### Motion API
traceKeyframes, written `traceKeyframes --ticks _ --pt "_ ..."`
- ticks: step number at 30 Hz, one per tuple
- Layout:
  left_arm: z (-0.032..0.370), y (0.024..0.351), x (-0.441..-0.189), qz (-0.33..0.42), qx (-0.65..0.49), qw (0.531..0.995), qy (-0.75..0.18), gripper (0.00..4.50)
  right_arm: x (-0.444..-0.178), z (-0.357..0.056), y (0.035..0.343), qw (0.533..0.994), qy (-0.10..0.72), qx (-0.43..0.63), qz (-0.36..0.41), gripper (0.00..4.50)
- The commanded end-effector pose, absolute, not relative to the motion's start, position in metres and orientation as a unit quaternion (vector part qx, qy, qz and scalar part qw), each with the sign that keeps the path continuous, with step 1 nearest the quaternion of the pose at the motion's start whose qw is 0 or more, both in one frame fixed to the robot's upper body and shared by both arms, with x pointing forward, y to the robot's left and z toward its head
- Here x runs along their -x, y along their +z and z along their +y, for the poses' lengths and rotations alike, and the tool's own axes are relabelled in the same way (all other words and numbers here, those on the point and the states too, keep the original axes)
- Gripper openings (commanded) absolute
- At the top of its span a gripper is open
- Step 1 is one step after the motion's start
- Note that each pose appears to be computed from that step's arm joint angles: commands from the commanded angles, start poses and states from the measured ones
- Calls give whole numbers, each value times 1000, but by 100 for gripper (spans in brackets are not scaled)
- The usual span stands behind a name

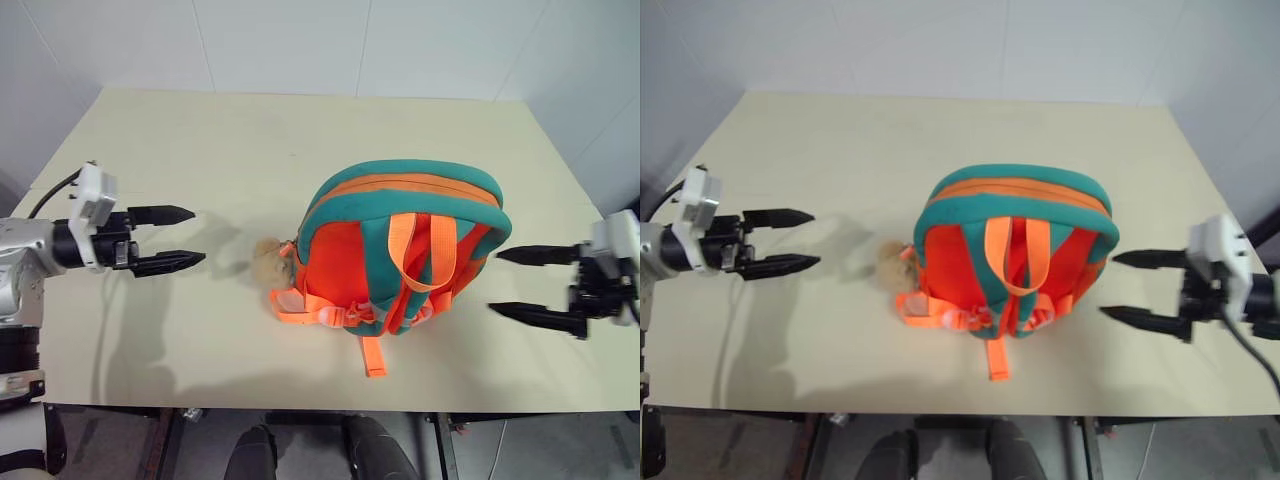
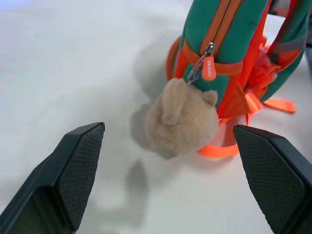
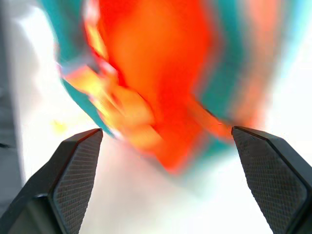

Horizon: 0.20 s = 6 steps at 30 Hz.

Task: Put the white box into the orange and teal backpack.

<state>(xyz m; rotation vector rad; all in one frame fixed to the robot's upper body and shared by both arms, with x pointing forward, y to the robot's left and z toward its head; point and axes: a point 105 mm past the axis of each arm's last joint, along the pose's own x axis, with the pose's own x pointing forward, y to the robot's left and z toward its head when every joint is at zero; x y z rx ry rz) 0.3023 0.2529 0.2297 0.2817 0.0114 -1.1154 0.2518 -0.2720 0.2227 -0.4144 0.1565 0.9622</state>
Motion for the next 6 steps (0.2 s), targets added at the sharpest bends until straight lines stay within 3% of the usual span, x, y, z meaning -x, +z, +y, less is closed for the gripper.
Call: traceKeyframes --ticks 1,6 --pt "261 243 -296 -46 -144 837 -527 450 -253 -289 230 873 439 209 45 448" --pt "265 246 -292 -57 -163 837 -519 450 -264 -288 238 880 432 199 6 448"
